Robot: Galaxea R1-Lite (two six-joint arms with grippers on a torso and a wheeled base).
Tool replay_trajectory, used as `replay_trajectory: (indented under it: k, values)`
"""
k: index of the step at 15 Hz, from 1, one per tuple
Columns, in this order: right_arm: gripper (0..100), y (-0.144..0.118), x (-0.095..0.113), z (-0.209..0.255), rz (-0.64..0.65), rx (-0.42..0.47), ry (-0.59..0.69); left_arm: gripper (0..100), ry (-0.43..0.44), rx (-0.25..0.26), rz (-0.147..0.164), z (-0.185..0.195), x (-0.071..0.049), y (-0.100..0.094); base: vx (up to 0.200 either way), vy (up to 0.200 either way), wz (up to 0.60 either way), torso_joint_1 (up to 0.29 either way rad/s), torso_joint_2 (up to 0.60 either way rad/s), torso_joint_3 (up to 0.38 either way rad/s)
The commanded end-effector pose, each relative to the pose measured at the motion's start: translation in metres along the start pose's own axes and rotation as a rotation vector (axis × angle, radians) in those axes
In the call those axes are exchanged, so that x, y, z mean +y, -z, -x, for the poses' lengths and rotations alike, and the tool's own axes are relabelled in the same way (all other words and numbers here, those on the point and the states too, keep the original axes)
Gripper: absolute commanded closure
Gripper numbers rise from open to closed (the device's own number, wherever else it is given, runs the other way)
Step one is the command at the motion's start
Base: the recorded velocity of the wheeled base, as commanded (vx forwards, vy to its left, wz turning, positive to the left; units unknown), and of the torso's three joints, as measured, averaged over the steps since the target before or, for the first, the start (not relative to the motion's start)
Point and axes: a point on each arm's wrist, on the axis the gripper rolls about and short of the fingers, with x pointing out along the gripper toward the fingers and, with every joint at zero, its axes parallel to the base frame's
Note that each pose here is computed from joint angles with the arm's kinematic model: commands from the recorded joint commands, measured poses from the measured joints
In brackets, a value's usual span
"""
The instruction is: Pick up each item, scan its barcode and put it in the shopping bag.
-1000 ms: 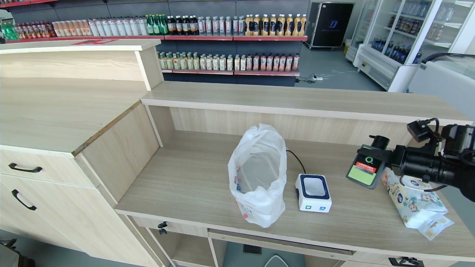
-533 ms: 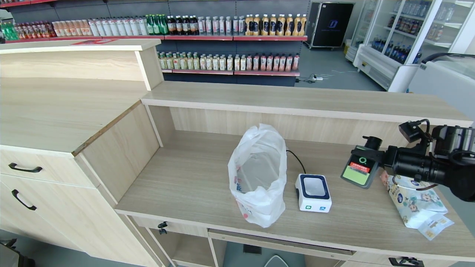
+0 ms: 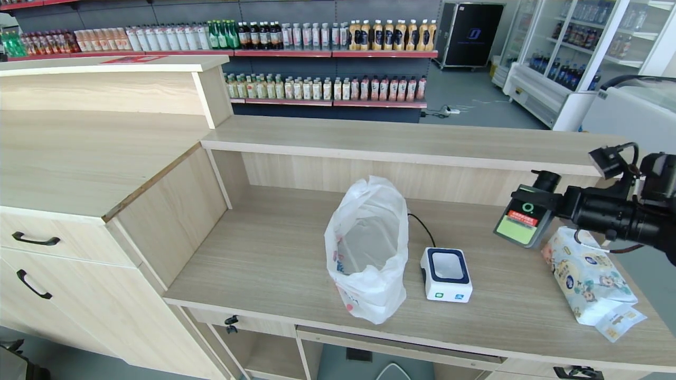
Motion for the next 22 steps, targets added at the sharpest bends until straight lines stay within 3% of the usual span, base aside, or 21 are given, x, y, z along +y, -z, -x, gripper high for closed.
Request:
replay_trajectory:
  k: [1,2,4,5,8,13,14,17,22]
  values:
    - [100,-0.024,0.076,0.072,0.319,-0.137,0.174,0,0.001,0.002,-0.001,0.0,0.0,0.0,0.0,0.0,0.0,0.0,0.0,0.0]
    - [100,-0.016,0.076,0.078,0.375,-0.115,0.287,0,-0.001,0.002,0.0,0.0,0.0,0.0,0.0,0.0,0.0,0.0,0.0,0.0]
    - [100,-0.005,0.069,0.083,0.494,-0.057,0.642,0,-0.001,0.002,0.0,0.0,0.0,0.0,0.0,0.0,0.0,0.0,0.0,0.0]
    - [100,-0.008,0.069,0.082,0.503,-0.076,0.67,0,-0.001,0.002,-0.001,0.0,0.0,0.0,0.0,0.0,0.0,0.0,0.0,0.0]
    - [100,-0.008,0.073,0.08,0.523,-0.087,0.655,0,0.001,0.002,0.0,0.0,0.0,0.0,0.0,0.0,0.0,0.0,0.0,0.0]
    - [100,-0.014,0.075,0.047,0.531,-0.143,0.553,0,0.001,0.002,-0.001,0.0,0.0,0.0,0.0,0.0,0.6,0.002,0.0,0.001]
    - [100,-0.012,0.071,0.026,0.479,-0.164,0.498,0,-0.001,0.002,-0.001,0.0,0.0,0.0,0.0,0.0,0.6,0.017,0.0,-0.002]
    - [100,-0.004,0.05,-0.025,0.485,-0.232,0.416,0,-0.001,0.002,0.0,0.0,0.0,0.0,0.0,0.0,0.0,0.0,0.0,0.0]
    - [100,0.041,0.017,-0.08,0.432,-0.118,0.374,0,-0.001,0.002,0.0,0.0,0.0,0.0,0.0,0.0,0.0,0.0,0.0,0.0]
